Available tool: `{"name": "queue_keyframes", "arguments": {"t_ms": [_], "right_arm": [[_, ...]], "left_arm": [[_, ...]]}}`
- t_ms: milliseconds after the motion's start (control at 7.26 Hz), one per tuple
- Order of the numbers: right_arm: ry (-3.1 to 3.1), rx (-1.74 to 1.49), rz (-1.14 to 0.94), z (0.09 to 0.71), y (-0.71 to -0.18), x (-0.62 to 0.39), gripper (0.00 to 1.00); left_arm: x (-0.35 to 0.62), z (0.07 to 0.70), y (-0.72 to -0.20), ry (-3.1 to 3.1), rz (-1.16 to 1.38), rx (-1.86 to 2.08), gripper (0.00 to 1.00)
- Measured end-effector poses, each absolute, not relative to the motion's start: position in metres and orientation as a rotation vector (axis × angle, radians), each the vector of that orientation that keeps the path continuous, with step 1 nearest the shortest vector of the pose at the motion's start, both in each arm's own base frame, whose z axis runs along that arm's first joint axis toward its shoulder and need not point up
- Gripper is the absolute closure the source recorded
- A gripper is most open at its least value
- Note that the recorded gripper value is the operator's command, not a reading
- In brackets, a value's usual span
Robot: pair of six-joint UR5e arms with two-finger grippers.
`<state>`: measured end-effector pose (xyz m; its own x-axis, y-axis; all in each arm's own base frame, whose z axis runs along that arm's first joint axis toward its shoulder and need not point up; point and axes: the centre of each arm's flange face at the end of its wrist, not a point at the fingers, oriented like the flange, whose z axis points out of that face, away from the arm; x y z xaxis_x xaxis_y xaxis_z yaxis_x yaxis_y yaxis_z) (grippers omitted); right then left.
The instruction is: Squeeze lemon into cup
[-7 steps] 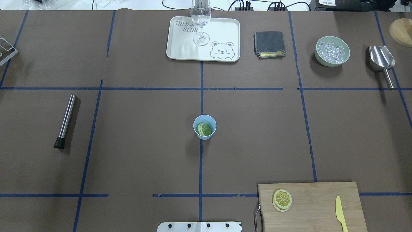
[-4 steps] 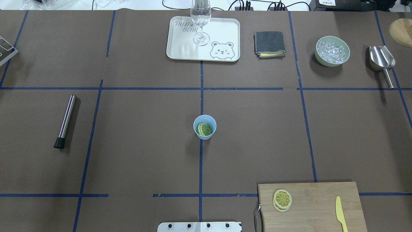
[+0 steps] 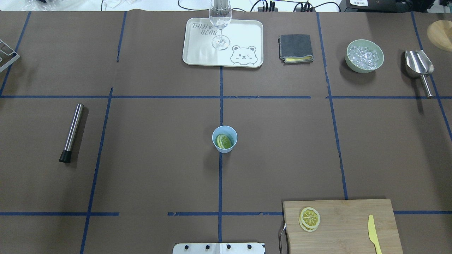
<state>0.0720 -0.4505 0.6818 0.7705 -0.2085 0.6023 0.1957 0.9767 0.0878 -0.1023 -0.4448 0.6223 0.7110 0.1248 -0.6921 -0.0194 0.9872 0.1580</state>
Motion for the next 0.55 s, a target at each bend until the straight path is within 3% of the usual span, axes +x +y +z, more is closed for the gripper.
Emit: {"name": "queue_keyframes", "arguments": {"t_ms": [551], "right_arm": [[-0.674,0.017,-0.216,0.6833,-0.4501,0.0703,0.0]], "left_arm": [[-0.1037,0.6097,-0.4449,0.77,0.088,0.169,0.0]]}}
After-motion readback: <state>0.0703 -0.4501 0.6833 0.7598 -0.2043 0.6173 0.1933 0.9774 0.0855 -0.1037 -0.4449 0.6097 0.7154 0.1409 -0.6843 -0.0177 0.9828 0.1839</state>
